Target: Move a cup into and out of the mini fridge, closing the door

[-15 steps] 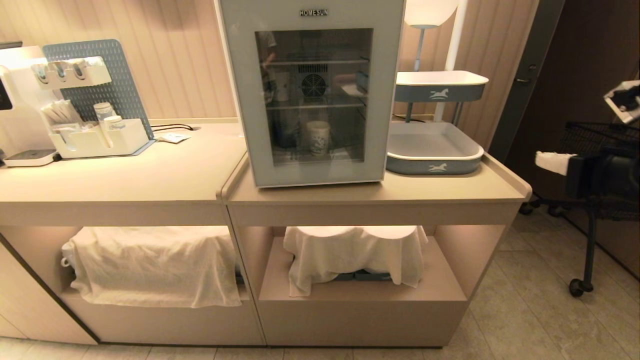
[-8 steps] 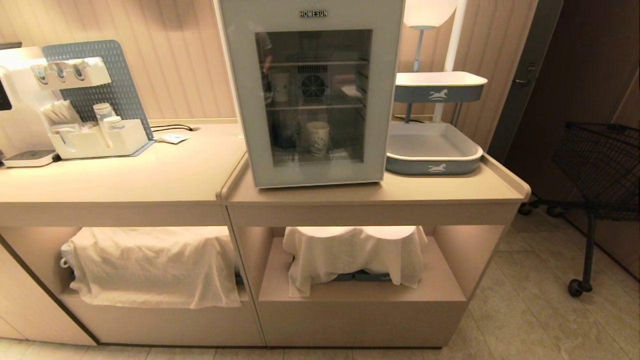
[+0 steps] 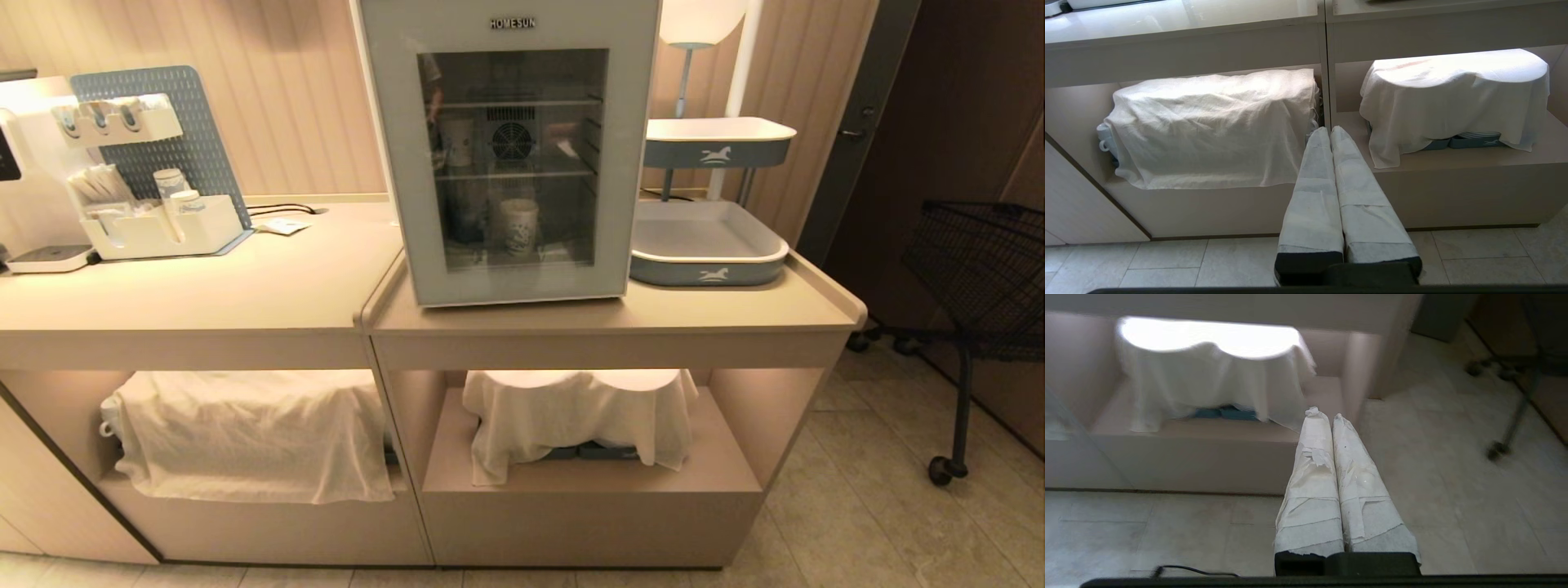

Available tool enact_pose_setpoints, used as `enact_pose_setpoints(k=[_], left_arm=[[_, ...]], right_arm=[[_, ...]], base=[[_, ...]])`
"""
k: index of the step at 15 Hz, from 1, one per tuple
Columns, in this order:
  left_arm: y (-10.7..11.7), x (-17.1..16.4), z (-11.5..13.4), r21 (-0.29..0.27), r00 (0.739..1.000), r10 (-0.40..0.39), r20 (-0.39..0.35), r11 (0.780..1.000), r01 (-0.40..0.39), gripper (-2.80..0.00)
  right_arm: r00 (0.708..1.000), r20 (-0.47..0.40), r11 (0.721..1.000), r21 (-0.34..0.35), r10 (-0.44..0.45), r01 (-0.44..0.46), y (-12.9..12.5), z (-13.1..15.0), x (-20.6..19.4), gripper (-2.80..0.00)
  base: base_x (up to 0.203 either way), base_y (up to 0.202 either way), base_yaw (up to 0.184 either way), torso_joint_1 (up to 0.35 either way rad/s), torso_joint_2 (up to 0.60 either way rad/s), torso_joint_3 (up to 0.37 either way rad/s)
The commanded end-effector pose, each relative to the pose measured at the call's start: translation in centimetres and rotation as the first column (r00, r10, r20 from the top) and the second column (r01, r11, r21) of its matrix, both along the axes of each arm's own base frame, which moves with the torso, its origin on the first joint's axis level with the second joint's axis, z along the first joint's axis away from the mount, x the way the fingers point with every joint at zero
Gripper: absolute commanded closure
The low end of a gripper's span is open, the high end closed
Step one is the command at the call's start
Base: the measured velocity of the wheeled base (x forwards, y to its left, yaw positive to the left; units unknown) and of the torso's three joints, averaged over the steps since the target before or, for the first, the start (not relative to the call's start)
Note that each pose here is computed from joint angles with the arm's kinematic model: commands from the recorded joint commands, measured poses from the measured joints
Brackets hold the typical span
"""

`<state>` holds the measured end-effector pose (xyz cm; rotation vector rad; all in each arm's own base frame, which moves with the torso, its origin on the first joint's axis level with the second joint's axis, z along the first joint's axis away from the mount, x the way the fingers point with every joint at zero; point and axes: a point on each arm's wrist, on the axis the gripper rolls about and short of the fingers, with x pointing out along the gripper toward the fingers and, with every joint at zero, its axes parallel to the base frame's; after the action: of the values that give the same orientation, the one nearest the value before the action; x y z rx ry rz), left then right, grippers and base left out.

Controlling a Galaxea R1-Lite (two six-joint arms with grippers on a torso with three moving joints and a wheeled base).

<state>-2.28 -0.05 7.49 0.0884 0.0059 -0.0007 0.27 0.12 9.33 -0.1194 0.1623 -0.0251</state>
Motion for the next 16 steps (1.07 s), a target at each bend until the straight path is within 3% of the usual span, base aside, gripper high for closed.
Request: enact_pose_setpoints(k=[1,5,8,11,14,16], left_arm=[[0.0,0.0,0.0,0.0,1.0,0.0,0.0,1.0,0.0,0.0],[0.0,0.0,0.0,0.0,1.0,0.0,0.0,1.0,0.0,0.0],[0.0,0.0,0.0,0.002,1.0,0.0,0.0,1.0,0.0,0.0],[0.0,0.0,0.0,0.0,1.0,0.0,0.0,1.0,0.0,0.0],[0.0,0.0,0.0,0.0,1.0,0.0,0.0,1.0,0.0,0.0],[0.0,0.0,0.0,0.0,1.0,0.0,0.0,1.0,0.0,0.0]], right_arm=[[0.997,-0.045,0.998,-0.04,-0.054,0.053,-0.12,-0.68,-0.18,0.0],[0.997,-0.041,0.997,-0.031,-0.069,0.067,-0.15,-0.64,-0.16,0.0],[0.996,-0.091,0.998,-0.064,0.017,-0.023,-0.06,-0.77,-0.38,0.0],[0.998,-0.054,0.996,0.088,-0.03,0.035,-0.07,-0.6,-0.21,0.0],[0.99,-0.078,0.993,0.015,-0.119,0.12,-0.11,-0.44,-0.14,0.0],[0.993,-0.087,0.997,0.005,-0.083,0.083,-0.08,-0.67,-0.29,0.0]], base=[[0.0,0.0,0.0,0.0,0.0,0.0],[0.0,0.0,0.0,0.0,0.0,0.0],[0.0,0.0,0.0,0.0,0.0,0.0],[0.0,0.0,0.0,0.0,0.0,0.0],[0.0,0.0,0.0,0.0,0.0,0.0],[0.0,0.0,0.0,0.0,0.0,0.0]])
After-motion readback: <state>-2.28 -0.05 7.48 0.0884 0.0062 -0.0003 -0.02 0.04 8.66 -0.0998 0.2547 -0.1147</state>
